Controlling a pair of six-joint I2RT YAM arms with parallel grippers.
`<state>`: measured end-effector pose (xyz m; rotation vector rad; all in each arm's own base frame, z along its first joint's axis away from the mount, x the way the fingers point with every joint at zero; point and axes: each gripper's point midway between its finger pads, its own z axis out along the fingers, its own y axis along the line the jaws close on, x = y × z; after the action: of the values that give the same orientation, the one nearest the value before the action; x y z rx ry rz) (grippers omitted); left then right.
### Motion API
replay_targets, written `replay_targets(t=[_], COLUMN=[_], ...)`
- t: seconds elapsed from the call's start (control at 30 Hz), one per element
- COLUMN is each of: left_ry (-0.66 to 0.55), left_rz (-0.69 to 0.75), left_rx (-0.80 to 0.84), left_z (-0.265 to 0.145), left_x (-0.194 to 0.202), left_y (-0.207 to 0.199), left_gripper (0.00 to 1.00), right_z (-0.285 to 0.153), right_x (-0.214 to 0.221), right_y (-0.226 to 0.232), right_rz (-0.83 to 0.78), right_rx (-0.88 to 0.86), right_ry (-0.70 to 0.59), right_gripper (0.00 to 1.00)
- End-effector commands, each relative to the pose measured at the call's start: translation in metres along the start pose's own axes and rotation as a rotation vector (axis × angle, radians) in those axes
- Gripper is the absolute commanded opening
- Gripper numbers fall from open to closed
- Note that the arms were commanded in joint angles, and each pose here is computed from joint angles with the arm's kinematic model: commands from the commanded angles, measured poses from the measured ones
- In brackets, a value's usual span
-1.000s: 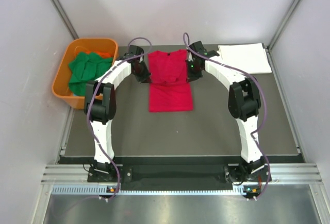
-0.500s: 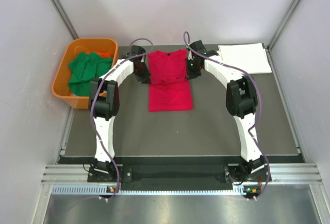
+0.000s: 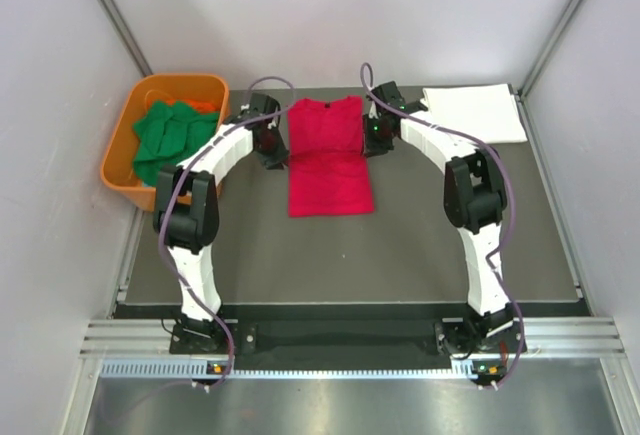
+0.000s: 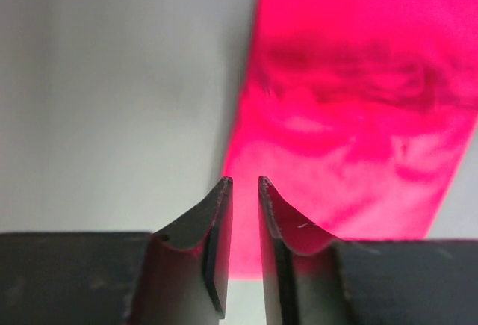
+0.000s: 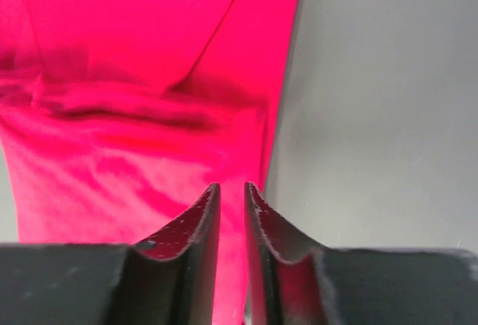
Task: Fold and stack the t-shirts
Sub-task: Fold the tshirt
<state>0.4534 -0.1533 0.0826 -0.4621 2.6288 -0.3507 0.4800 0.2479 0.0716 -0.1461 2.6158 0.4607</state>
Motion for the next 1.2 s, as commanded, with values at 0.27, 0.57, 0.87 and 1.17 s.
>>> replay_targets(t=[0.27,0.57,0.87,1.17], left_ry=[0.038,-0.056,-0.053,-0.1], left_rz=[0.032,0.043,0.037,0.06], left_rx=[0.198,0.142,0.095,0.07], left_z=[0.018,0.052,0.071,0.071], left_x=[0.025,-0.03,-0.038,-0.057], left_y=[-0.041,-0.046,-0.036,-0.031], left_gripper=[0.22,0.22,0.23,0.24], right_z=[-0.007,0.019,0.039,0.021], right_x=[-0.005,-0.025,-0.024,-0.043], right_y=[0.039,0.018,-0.013,-0.015], right_rz=[-0.049,-0.02,0.029,0.01], right_rx=[-0.08,-0.052,-0.006,-0.058], right_ry=[-0.076,-0.085,-0.073,-0.142], right_gripper=[0.15,0.17,0.17,0.26])
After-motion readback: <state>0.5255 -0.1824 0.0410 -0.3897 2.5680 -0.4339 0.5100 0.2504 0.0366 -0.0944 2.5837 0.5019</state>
